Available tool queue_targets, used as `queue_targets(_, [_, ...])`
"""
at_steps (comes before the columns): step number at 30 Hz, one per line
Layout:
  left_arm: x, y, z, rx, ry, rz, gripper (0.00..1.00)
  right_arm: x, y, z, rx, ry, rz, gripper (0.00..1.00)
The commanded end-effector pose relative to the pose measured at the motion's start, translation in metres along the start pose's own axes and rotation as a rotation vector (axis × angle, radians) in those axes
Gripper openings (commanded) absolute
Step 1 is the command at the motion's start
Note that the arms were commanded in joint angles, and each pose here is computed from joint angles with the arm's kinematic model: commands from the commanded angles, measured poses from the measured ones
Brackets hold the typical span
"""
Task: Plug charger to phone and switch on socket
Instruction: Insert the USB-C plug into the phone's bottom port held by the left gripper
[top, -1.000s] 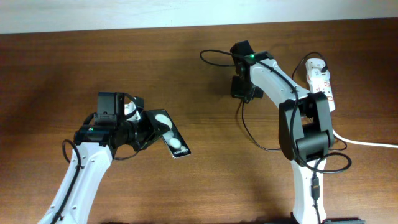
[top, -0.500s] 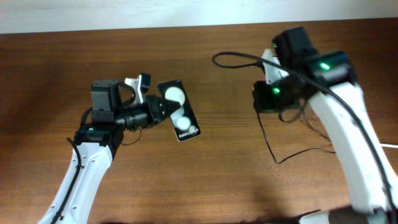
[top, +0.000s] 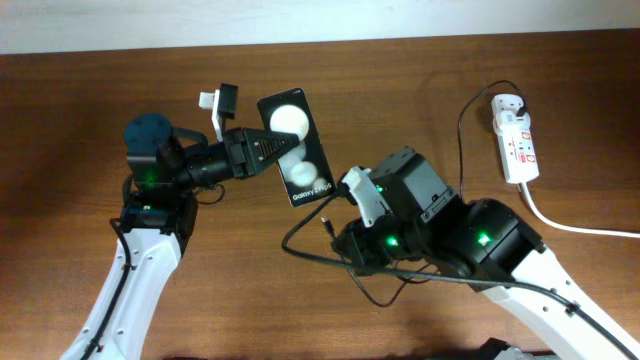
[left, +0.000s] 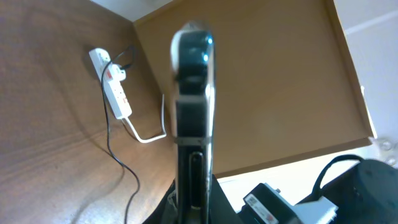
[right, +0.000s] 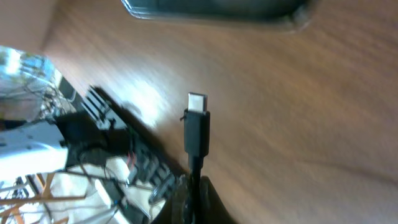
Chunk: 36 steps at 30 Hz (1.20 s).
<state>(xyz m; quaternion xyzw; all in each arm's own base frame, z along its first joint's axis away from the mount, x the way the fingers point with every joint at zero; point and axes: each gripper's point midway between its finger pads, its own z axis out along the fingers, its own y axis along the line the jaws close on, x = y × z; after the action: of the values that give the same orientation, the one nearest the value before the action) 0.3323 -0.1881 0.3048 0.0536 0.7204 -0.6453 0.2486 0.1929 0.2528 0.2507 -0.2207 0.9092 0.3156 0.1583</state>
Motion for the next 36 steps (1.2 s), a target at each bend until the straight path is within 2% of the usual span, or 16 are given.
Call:
queue_targets(1, [0.001,-0.013,-0.001,0.029,0.025,-0.056,0.0,-0.006,0.004,0.003,-0.017,-0.033,0.02,0.04])
queue_targets(13, [0.006,-0.016,-0.002,0.044,0.054,-0.056,0.0,-0.019,0.005,0.002,-0.015,-0.088,0.001,0.04])
queue_targets(36, [0.002,-0.013,-0.001,0.032,0.03,0.011,0.0,-0.013,0.015,-0.008,-0.057,-0.083,-0.007,0.04])
